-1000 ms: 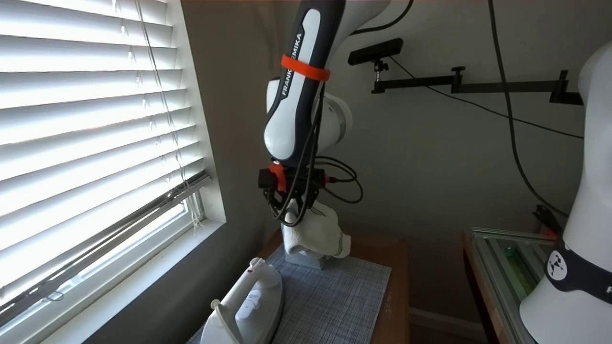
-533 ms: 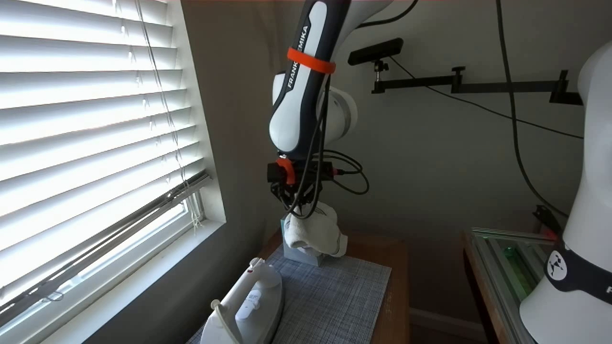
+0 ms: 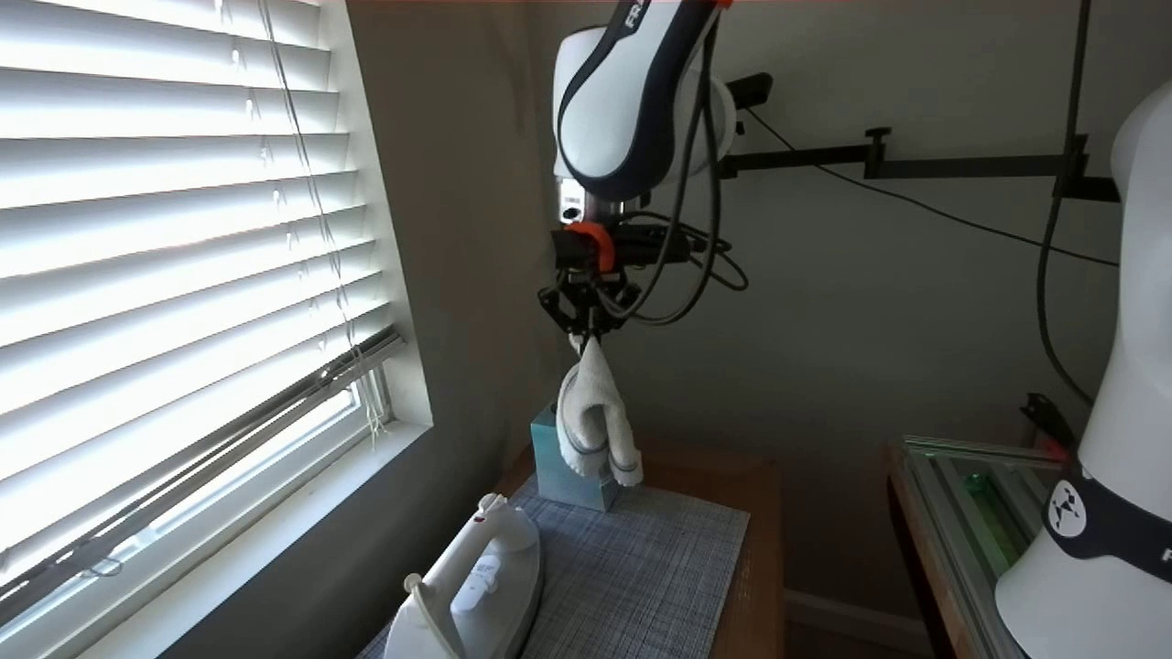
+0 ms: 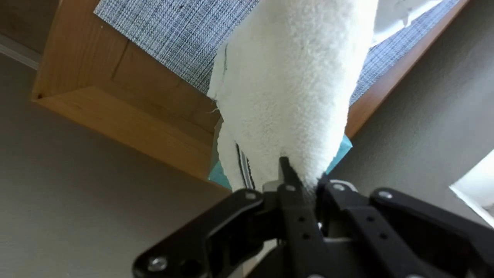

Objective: Move the towel to the left

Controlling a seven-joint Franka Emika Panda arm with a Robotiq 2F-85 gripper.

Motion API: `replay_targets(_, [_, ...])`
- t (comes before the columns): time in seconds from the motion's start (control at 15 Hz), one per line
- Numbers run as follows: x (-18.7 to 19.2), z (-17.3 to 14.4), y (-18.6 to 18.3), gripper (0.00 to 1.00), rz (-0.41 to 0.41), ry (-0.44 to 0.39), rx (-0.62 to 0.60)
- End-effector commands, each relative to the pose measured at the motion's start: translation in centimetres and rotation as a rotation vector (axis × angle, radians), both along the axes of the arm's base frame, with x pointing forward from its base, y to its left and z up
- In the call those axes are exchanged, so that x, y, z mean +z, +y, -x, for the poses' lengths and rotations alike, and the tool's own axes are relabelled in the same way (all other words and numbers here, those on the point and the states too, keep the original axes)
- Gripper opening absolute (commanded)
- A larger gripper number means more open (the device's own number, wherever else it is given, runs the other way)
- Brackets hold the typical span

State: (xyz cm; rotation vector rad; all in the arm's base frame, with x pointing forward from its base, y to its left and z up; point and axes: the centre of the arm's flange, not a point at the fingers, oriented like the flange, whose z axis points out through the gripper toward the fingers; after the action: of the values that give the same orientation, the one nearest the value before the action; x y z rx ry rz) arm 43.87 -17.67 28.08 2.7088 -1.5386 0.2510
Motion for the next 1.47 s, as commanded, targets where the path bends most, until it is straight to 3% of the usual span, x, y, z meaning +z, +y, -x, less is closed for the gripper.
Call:
replay_targets(0.0, [7.2, 3.8, 3.2, 0.02, -0.031, -0.052, 0.100])
replay_targets(0.27, [10.6, 5.0, 10.1, 0.02, -0.123, -0.022, 0.279])
replay_targets(0.47, [11.5, 6.6, 15.2, 0.02, -0.181, 0.069, 0.438])
replay_targets(0.53, [11.5, 7.2, 16.4, 0.02, -0.183, 0.104, 0.442])
replay_targets(0.73, [9.9, 8.1, 18.4, 0.02, -0.163, 0.152, 0.351])
replay_targets(0.8, [9.0, 8.1, 19.0, 0.02, -0.150, 0.131, 0.320])
replay_targets(1.0, [5.2, 7.2, 20.7, 0.02, -0.188, 0.166, 0.184])
replay_targets(1.13, [2.3, 7.1, 21.3, 0.02, -0.172, 0.210, 0.087])
replay_targets(1.4, [-3.0, 6.2, 21.9, 0.02, -0.188, 0.270, -0.023])
